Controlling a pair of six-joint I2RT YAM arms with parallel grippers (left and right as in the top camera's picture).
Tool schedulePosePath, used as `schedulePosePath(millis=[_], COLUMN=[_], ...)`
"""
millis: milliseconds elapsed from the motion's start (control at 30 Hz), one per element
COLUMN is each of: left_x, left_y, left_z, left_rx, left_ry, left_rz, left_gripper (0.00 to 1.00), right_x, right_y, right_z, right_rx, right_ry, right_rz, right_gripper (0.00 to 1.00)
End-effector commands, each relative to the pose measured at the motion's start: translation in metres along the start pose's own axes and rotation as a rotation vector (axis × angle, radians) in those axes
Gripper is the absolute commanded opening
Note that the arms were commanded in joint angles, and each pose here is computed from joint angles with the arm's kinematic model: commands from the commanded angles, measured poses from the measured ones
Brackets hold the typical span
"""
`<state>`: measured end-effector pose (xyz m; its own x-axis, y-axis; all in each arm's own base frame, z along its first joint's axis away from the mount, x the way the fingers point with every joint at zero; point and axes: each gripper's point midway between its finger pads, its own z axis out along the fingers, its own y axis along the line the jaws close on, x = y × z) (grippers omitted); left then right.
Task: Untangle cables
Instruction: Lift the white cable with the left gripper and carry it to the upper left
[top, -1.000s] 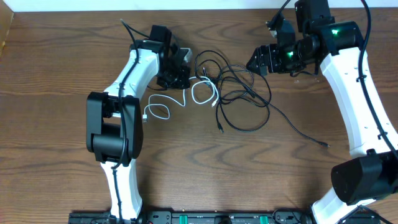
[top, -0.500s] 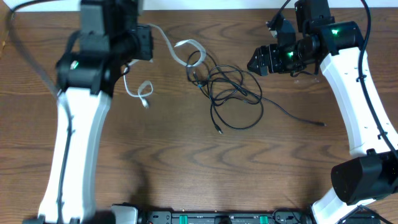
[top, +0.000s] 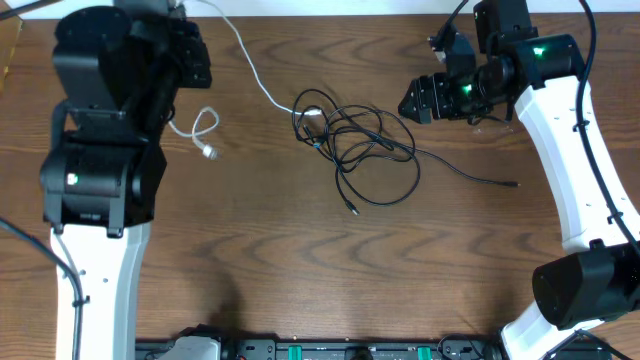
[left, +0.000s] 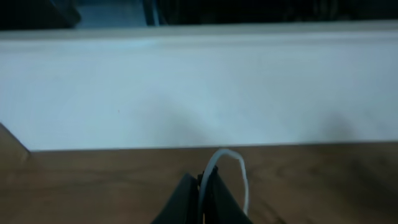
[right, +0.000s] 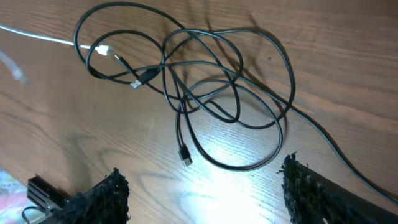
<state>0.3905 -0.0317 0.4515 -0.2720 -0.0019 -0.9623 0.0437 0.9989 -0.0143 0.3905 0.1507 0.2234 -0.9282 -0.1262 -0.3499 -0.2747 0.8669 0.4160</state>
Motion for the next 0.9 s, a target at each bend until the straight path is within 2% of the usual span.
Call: schedulePosePath(millis=[0,133,233,300,433,567,733,800,867], left_x=[-0.035,-0.064,-0.073,-0.070,-0.051,-0.008,0.033,0.034,0.022], left_y=[0.017,0.034,0.049,0.058,0.057,0.025,-0.045,-0.063,-0.078], left_z=[-0.027,-0.056,-0.075,-0.079,-0.065,-0.025,0.018,0.030,0.040], left_rx=[-0.087,-0.174,-0.261,-0.316,-0.315,-0.134,0.261,0.360,0.446], left_ry=[-0.137,-0.267,-0.311,-0.304,-0.217,-0.028,0.134,0.148,0.127], left_rz=[-0.027,-0.051,-0.070,-0.073,-0.050,-0.008,-0.022,-0.101,-0.244], left_gripper=[0.08,0.07,0.08,0.08,0.07,0.07,0.08,0.07,0.07], right_x=[0.001,0.001,0.002,0.002,0.002,0.001,0.002,0.002,0.001], right_y=[-0.002,-0.002,-0.002,-0.002,-0.002,-0.002,-0.002,-0.002,-0.002], right_z=[0.001,0.001,0.001,0.001,0.001,0.001,0.001,0.001,0.001], right_rx=[0.005,0.005,0.005,0.005,0.005,0.004,0.004,0.004,0.004], right_ry=[0.008,0.008,0.008,0.008,0.008,0.008,0.009,0.009,0.008], right_rz=[-0.021,-0.027,-0.027,-0.027,-0.027,-0.026,-0.026,-0.026,-0.027], right_gripper=[0.78,0.77,0.77,0.78,0.78,0.77,0.77,0.77,0.77])
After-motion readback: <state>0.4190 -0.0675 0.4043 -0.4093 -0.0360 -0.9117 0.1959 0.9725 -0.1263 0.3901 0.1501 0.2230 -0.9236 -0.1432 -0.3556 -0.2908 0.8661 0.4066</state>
